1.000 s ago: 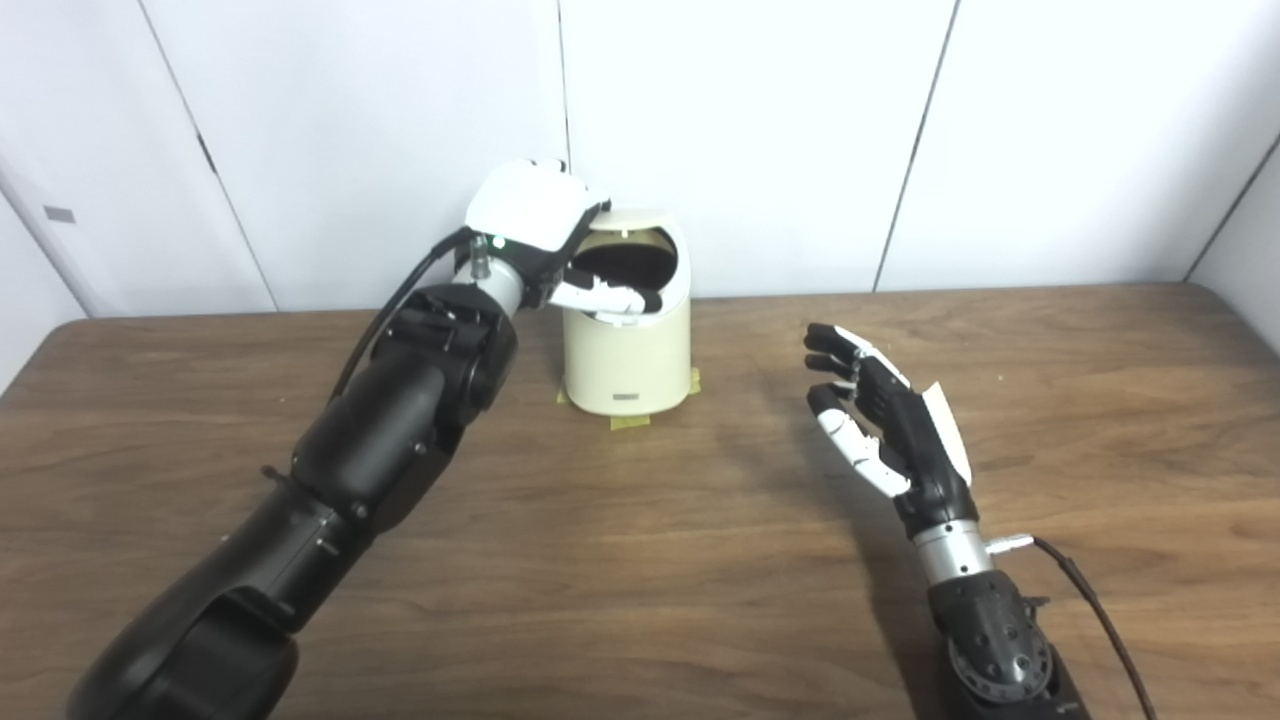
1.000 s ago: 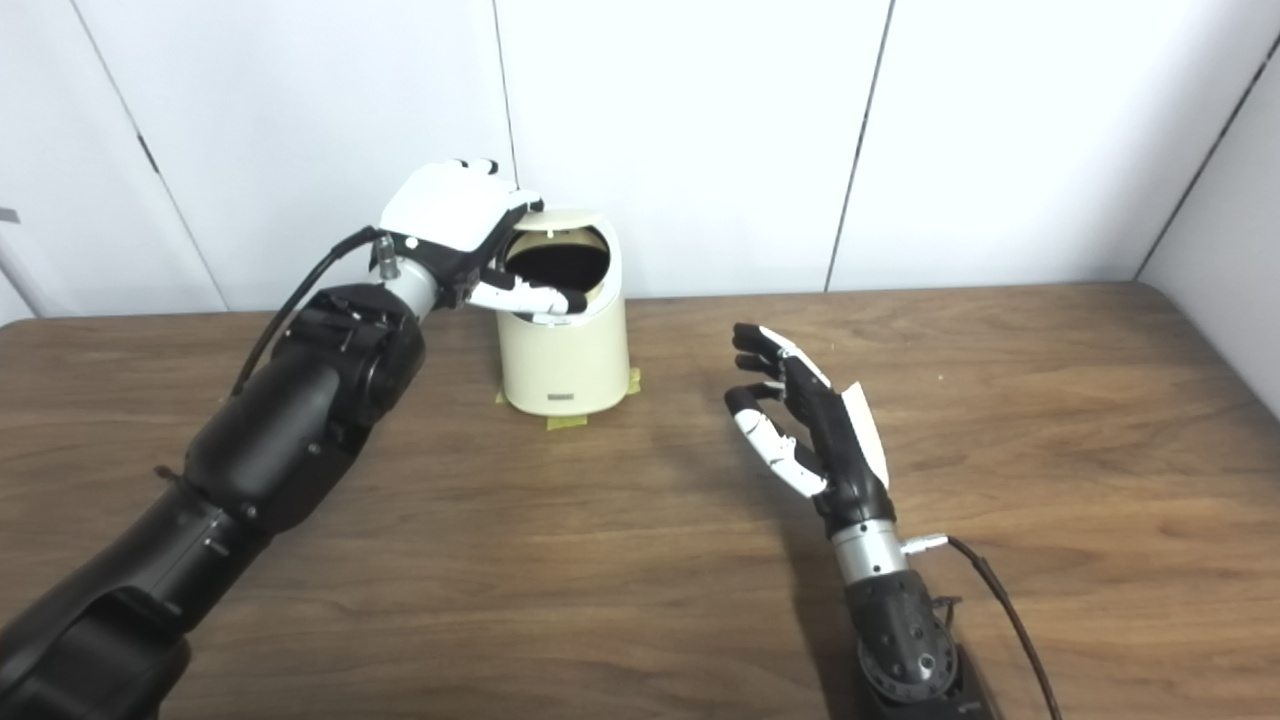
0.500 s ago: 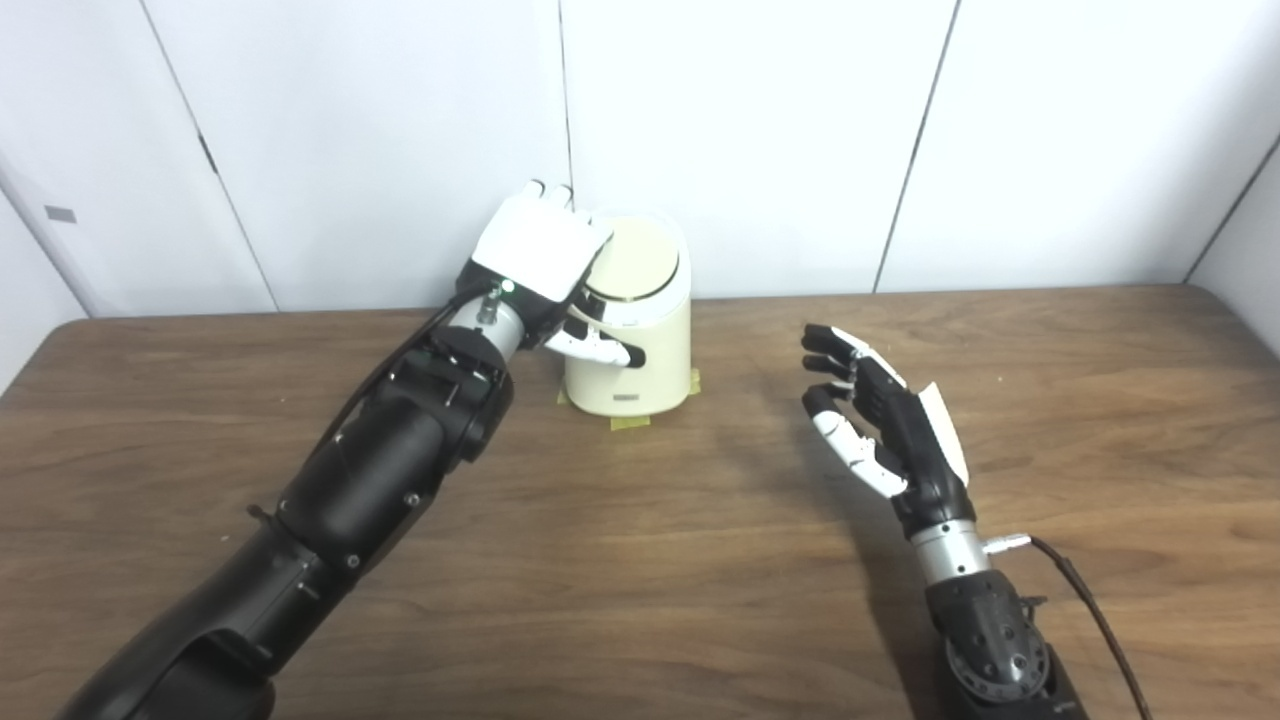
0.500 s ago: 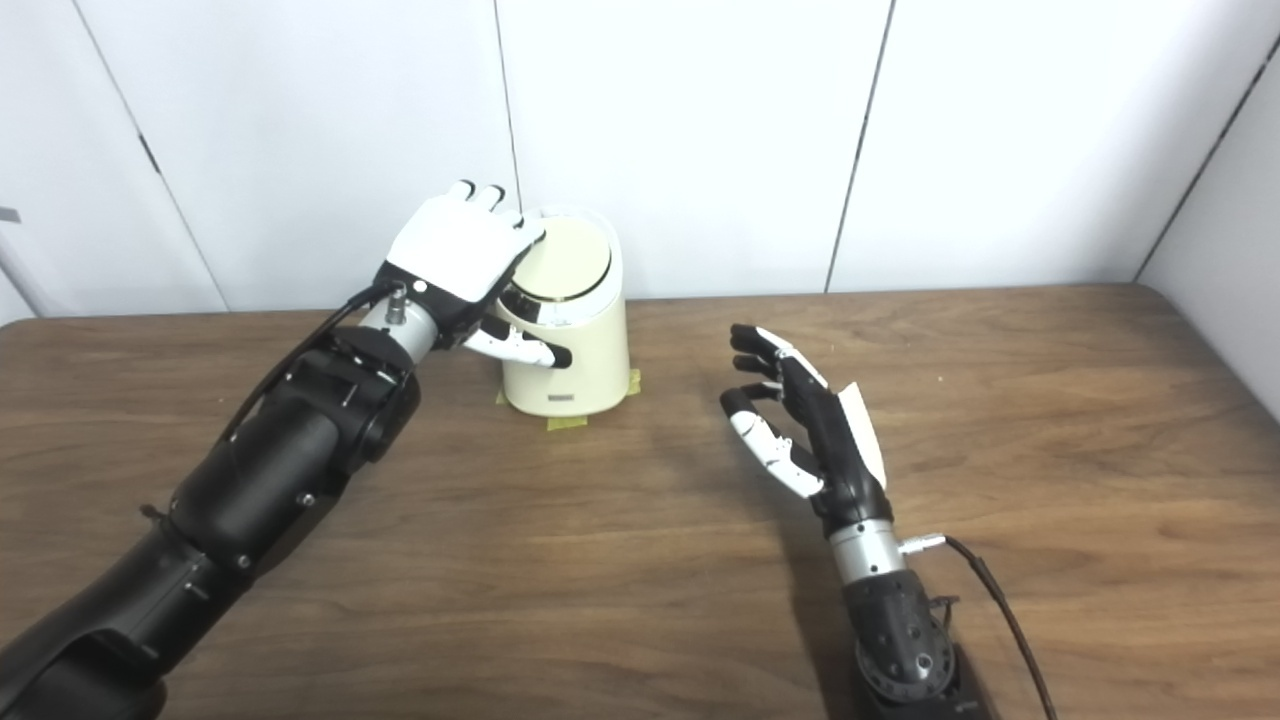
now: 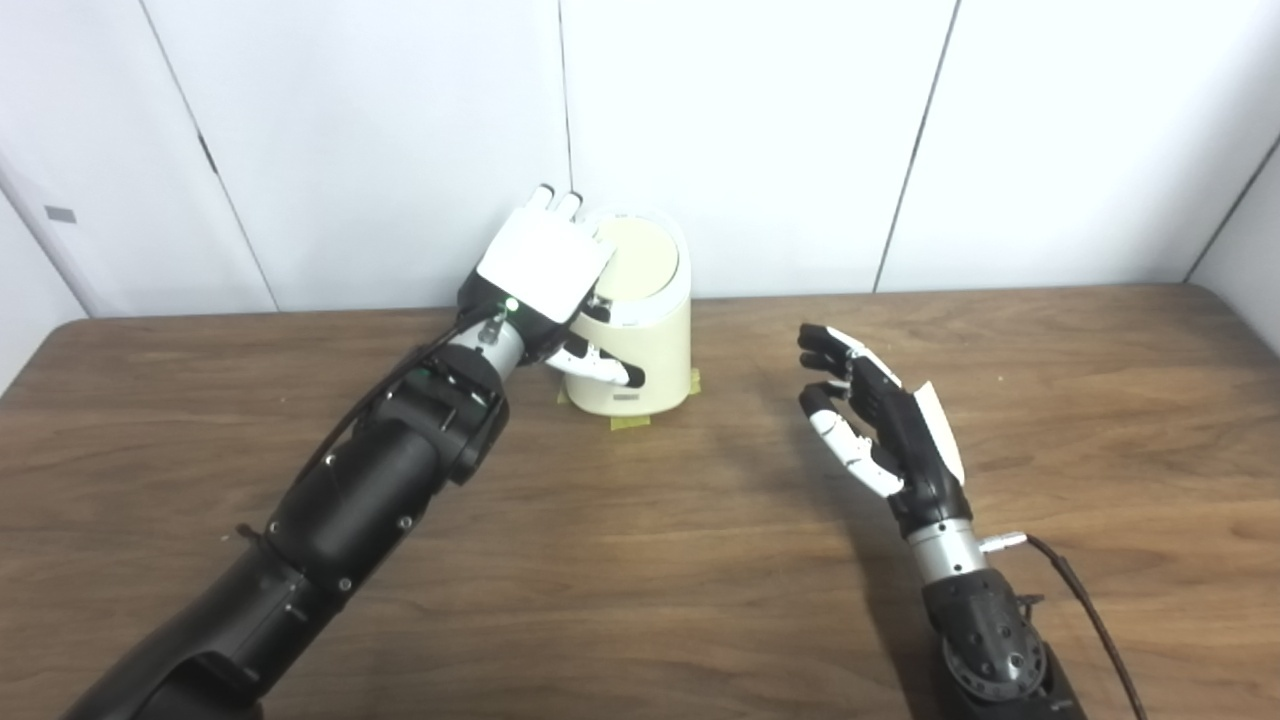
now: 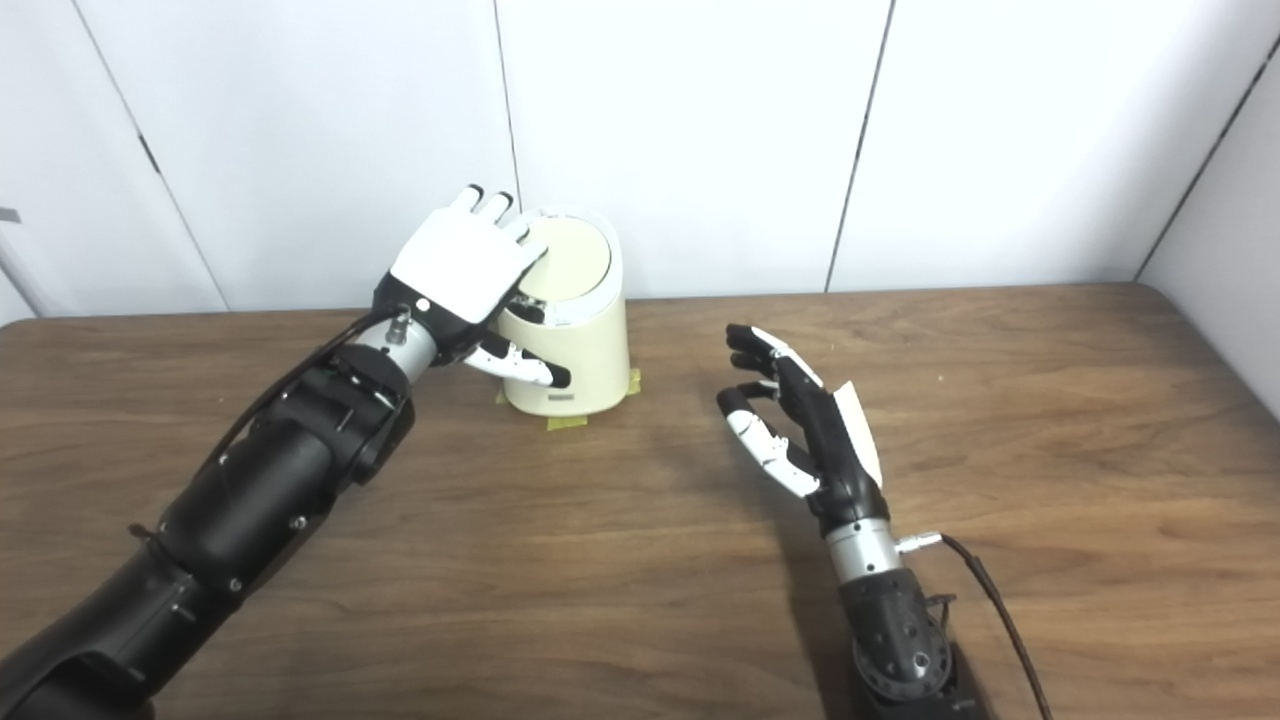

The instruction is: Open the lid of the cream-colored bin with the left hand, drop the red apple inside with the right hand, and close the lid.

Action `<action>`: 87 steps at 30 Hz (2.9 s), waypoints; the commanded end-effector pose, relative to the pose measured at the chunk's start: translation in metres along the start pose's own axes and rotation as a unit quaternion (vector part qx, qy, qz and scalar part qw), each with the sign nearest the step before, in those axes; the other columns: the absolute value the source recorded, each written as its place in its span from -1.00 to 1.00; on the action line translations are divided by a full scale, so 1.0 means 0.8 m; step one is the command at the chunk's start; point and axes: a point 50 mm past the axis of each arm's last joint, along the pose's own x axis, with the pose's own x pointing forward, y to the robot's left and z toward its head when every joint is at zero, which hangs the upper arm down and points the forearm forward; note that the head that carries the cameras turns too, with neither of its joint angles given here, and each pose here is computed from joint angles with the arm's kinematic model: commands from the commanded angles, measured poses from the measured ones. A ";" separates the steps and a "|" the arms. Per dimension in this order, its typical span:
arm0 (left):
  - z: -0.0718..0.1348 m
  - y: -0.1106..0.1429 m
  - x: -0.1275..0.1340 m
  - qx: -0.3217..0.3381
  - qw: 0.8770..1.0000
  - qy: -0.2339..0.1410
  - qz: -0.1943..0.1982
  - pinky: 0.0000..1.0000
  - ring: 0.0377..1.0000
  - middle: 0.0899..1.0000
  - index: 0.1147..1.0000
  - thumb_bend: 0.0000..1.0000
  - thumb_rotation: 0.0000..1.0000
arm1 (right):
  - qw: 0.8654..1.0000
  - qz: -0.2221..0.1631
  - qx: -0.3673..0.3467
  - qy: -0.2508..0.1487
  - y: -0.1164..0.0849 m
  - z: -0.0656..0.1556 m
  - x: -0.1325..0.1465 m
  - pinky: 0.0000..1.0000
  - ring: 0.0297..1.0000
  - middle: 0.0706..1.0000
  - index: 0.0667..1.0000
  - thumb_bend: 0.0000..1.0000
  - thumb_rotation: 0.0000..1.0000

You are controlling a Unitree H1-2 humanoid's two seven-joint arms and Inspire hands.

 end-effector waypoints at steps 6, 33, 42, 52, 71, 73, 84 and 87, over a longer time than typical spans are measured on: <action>0.005 0.006 -0.004 0.019 1.000 -0.013 0.020 1.00 1.00 0.78 0.67 0.70 0.74 | 1.000 -0.004 0.011 -0.016 0.008 0.011 0.011 0.38 0.59 0.63 0.61 -0.45 0.27; 0.030 -0.022 -0.014 0.073 0.995 -0.050 -0.046 1.00 1.00 0.79 0.69 0.70 0.80 | 1.000 -0.006 0.008 -0.015 0.011 0.013 0.014 0.37 0.59 0.63 0.62 -0.47 0.25; 0.028 -0.028 -0.015 0.065 0.996 -0.049 -0.038 1.00 0.98 0.72 0.63 0.67 0.79 | 1.000 -0.006 0.014 -0.016 0.011 0.013 0.014 0.39 0.60 0.63 0.61 -0.47 0.21; 0.011 0.022 -0.025 -0.041 0.996 0.019 0.073 1.00 0.99 0.94 0.88 0.45 0.82 | 1.000 -0.003 0.009 -0.016 0.009 0.013 0.013 0.38 0.60 0.63 0.62 -0.47 0.20; -0.040 0.002 -0.095 -0.398 0.881 0.091 0.238 0.67 0.81 0.79 0.76 -0.07 0.55 | 1.000 -0.006 0.004 -0.014 0.006 0.013 0.010 0.39 0.57 0.61 0.60 -0.48 0.31; -0.036 -0.026 -0.112 -0.490 0.834 0.073 0.243 0.45 0.68 0.71 0.68 -0.18 0.44 | 1.000 -0.009 0.002 -0.016 0.004 0.013 0.010 0.40 0.56 0.59 0.59 -0.50 0.46; 0.004 -0.115 -0.162 -0.628 0.712 0.081 0.304 0.38 0.56 0.57 0.54 -0.58 0.68 | 0.997 -0.059 -0.028 -0.043 -0.008 0.016 0.007 0.31 0.46 0.47 0.48 -0.59 0.51; 0.011 -0.124 -0.166 -0.631 0.704 0.087 0.315 0.37 0.56 0.57 0.54 -0.61 0.64 | 0.997 -0.066 -0.024 -0.040 -0.014 0.017 0.003 0.30 0.45 0.46 0.47 -0.57 0.46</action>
